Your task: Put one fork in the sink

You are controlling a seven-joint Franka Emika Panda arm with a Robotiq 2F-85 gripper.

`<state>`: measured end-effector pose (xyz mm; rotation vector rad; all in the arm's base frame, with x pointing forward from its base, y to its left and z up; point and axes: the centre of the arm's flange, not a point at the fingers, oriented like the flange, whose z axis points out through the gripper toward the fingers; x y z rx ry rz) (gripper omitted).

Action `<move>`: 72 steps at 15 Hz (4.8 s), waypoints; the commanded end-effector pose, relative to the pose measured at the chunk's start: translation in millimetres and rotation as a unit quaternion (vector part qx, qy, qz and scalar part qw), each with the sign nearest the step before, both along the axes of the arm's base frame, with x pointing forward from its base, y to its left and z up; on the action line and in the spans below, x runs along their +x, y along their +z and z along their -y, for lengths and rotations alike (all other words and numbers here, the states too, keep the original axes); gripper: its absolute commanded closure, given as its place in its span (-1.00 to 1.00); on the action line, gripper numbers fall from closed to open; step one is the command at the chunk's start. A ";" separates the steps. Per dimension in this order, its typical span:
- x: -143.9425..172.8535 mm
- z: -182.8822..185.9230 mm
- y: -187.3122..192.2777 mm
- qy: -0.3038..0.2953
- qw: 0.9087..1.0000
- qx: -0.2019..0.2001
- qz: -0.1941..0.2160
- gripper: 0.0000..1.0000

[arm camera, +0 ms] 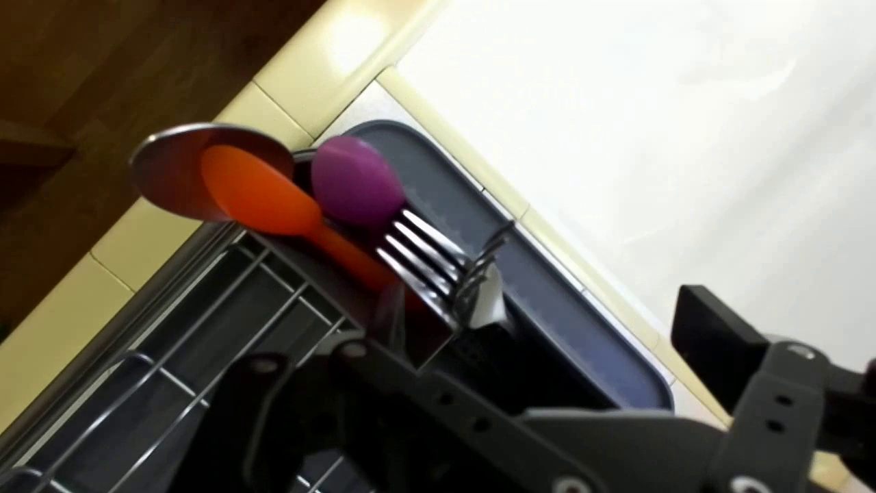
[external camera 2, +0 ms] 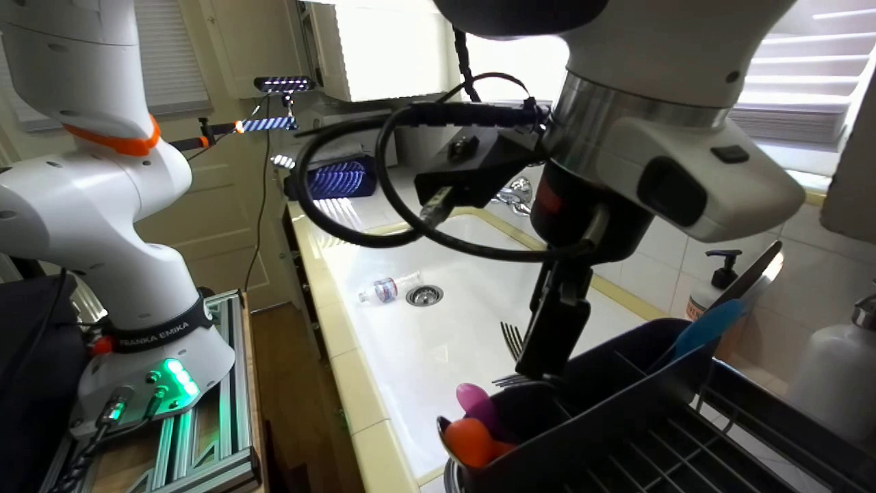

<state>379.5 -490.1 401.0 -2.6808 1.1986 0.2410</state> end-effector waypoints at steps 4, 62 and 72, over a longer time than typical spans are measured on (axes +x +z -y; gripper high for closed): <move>5.3 -7.8 -16.0 -0.018 0.999 0.021 -0.022 -0.10; 59.1 -182.5 -57.7 0.419 0.902 -0.089 0.053 0.97; 101.2 -193.4 -163.2 0.357 0.926 -0.076 0.096 0.97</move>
